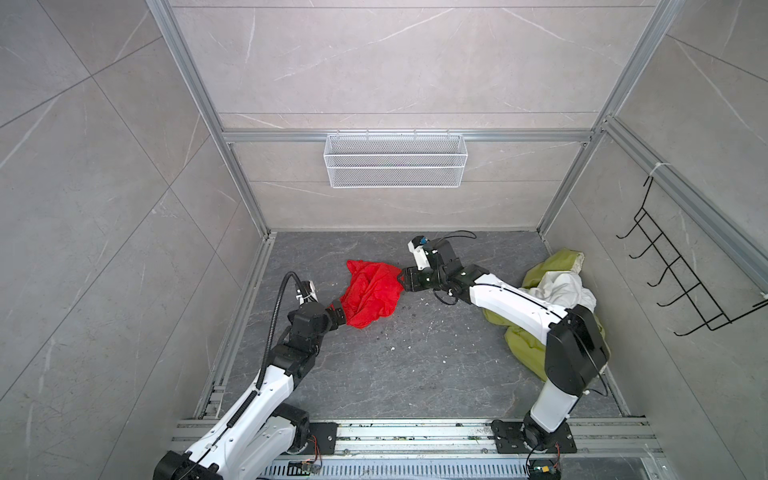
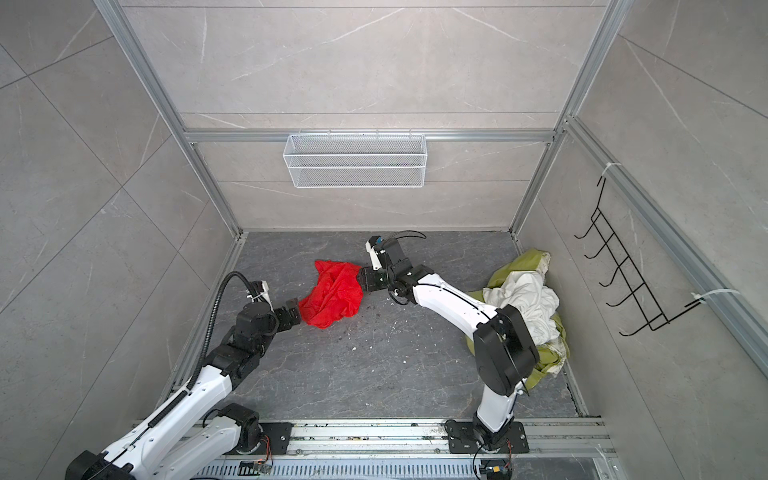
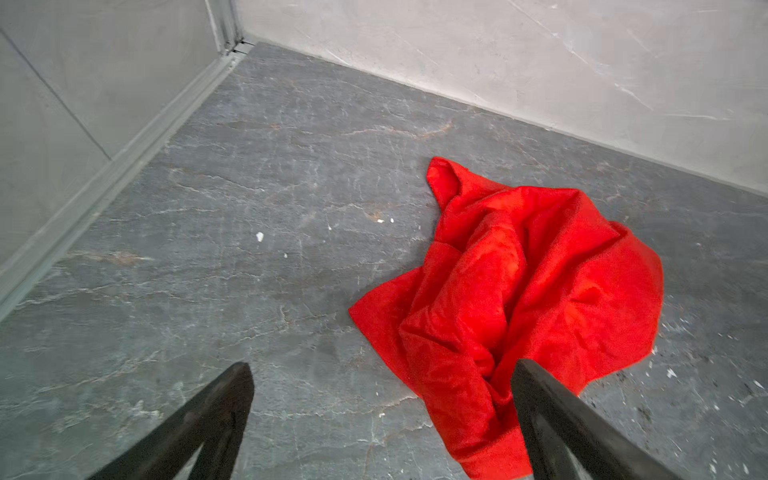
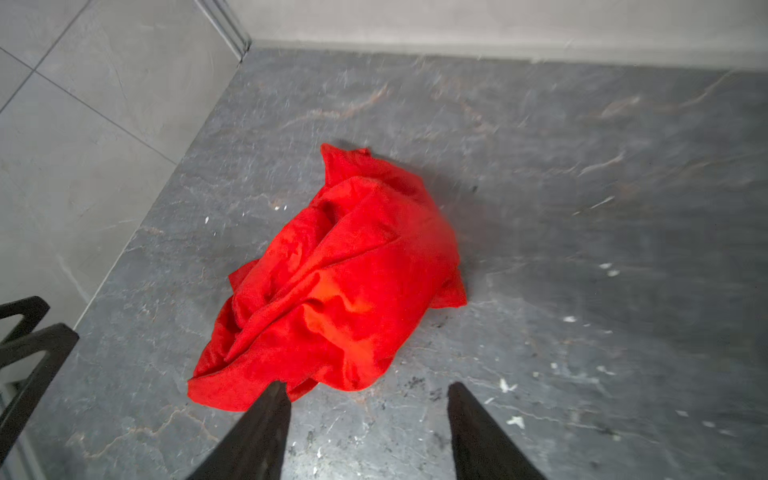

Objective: Pick out a specific cloth from the pile

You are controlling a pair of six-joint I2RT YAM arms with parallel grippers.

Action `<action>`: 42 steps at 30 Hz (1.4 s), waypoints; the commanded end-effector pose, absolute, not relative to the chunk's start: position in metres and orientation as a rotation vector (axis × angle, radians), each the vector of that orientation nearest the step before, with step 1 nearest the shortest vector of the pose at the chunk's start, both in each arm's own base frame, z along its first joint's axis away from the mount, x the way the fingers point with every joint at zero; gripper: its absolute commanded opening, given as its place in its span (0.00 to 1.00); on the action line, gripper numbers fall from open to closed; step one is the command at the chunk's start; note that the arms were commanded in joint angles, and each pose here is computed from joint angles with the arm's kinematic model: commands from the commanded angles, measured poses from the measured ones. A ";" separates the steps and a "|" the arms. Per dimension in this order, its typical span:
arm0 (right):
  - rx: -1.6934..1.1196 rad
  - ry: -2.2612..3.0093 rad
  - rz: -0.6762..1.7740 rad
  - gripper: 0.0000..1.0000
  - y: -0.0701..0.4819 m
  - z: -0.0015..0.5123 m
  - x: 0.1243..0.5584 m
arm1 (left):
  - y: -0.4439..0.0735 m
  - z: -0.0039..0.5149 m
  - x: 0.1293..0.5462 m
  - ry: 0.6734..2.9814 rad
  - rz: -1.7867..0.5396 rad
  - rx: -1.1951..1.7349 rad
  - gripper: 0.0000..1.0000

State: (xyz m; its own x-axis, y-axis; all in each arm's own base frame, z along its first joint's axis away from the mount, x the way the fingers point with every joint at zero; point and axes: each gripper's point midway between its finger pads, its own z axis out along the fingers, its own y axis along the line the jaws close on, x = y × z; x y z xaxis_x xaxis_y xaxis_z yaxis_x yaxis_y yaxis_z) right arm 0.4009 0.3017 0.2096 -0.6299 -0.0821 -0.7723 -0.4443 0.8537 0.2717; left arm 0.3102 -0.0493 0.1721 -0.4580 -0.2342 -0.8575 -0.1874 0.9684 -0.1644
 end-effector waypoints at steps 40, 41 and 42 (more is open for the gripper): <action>-0.072 1.763 -0.127 0.91 0.033 0.160 0.372 | 0.035 0.092 0.386 1.963 0.141 -0.151 0.86; -0.063 1.761 -0.129 0.91 0.032 0.160 0.372 | 0.034 0.091 0.385 1.964 0.135 -0.148 0.86; -0.061 1.757 -0.128 0.91 0.032 0.160 0.371 | 0.034 0.090 0.384 1.964 0.137 -0.147 0.86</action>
